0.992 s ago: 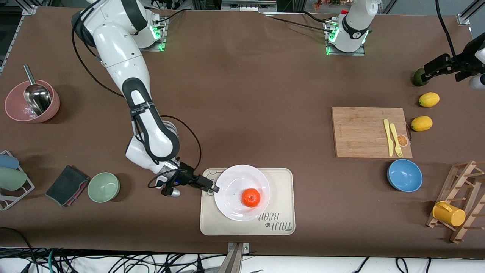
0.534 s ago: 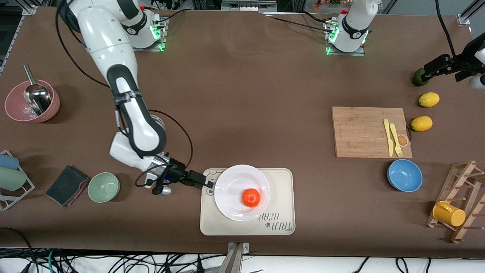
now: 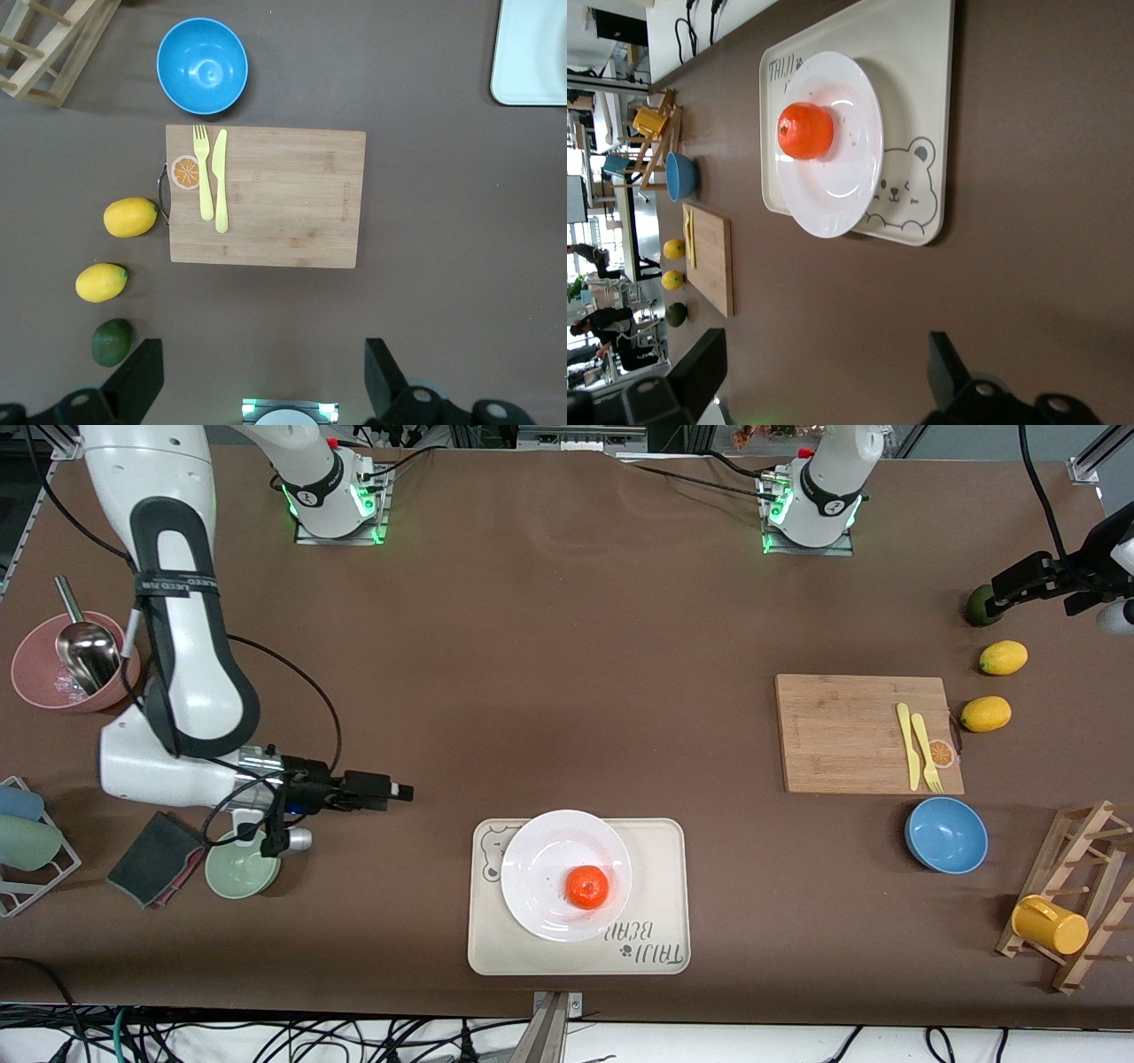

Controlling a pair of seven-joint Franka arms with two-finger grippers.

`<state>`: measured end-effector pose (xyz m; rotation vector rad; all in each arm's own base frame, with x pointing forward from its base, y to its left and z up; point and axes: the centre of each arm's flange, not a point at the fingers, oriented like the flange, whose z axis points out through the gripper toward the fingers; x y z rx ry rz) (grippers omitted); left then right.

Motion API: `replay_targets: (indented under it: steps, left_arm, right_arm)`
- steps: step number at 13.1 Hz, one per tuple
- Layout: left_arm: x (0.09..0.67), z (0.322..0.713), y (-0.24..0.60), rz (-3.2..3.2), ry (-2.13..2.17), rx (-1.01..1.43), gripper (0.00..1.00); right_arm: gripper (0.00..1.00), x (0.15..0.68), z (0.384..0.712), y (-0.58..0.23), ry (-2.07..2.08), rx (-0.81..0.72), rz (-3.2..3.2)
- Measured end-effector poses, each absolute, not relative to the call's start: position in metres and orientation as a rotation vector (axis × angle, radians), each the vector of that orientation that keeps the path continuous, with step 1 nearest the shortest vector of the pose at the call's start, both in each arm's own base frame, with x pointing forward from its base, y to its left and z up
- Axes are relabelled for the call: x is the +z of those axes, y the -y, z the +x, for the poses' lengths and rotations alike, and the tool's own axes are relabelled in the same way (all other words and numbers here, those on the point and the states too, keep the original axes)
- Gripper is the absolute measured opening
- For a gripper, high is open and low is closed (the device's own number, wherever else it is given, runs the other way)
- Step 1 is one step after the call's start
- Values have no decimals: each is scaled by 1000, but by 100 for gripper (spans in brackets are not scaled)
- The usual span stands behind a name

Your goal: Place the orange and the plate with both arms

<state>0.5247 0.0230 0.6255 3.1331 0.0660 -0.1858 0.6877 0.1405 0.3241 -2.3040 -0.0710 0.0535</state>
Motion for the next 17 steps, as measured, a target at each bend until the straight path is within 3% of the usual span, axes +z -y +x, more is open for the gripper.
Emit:
replay_targets:
  steps: [5,10,13,17]
  left_arm:
    - [625,525,-23,3133,-67,-186,100]
    - [625,525,-25,3133,-72,-187,100]
    - [625,525,-26,3132,-75,-187,100]
    - [625,525,-26,3132,-76,-186,100]
  right_arm:
    - [100,369,660,-86,279,266,-2515]
    - [100,437,631,-75,439,355,-2754]
    - [100,485,597,-95,478,388,-2930]
    - [100,517,568,-88,437,394,-3063]
